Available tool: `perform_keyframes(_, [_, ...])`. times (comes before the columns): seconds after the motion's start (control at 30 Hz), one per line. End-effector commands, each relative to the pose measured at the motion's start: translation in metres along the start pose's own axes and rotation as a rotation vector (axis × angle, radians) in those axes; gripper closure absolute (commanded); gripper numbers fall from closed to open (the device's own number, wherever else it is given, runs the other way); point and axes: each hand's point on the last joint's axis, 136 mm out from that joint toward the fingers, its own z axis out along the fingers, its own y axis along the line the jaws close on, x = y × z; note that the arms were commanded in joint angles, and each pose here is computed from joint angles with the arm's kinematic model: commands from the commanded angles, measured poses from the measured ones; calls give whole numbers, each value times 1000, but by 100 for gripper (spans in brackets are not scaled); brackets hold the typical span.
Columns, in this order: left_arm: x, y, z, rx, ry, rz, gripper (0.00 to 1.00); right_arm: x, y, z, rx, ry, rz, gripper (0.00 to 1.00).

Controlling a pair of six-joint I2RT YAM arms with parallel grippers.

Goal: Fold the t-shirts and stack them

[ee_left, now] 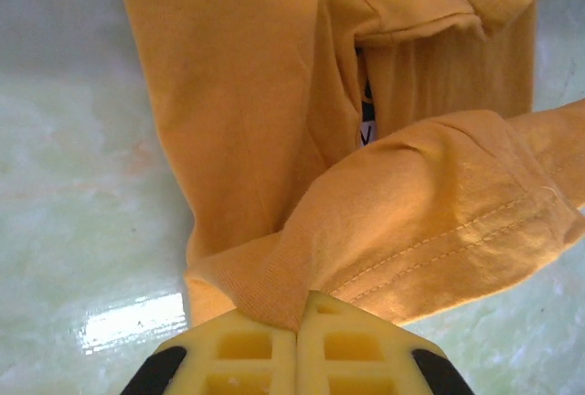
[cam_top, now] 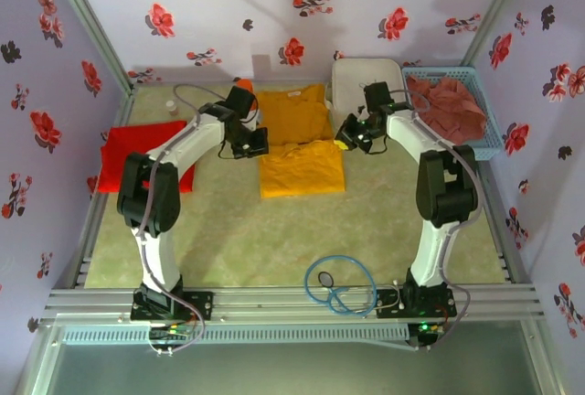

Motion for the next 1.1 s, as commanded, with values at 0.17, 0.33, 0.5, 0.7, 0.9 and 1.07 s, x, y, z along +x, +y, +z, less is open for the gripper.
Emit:
perform_keyframes(0.17, [-38, 27, 28, -40, -24, -7, 66, -33, 0, 31, -31, -13, -86, 53])
perform_keyframes(0.33, [-43, 34, 13, -79, -44, -5, 55, -31, -12, 27, 0, -39, -137, 36])
perform_keyframes(0.5, [-15, 37, -11, -71, -51, -28, 51, 0, -38, 12, 52, -20, -133, 35])
perform_keyframes(0.7, [53, 40, -7, 9, 14, -111, 51, 55, -80, 7, 92, 50, -87, 40])
perform_keyframes(0.9, [92, 31, 5, 40, 53, -141, 51, 77, -106, 5, 171, 62, -114, 43])
perform_keyframes(1.07, [100, 29, 27, 26, 90, -162, 51, 77, -105, 15, 220, 48, -143, 45])
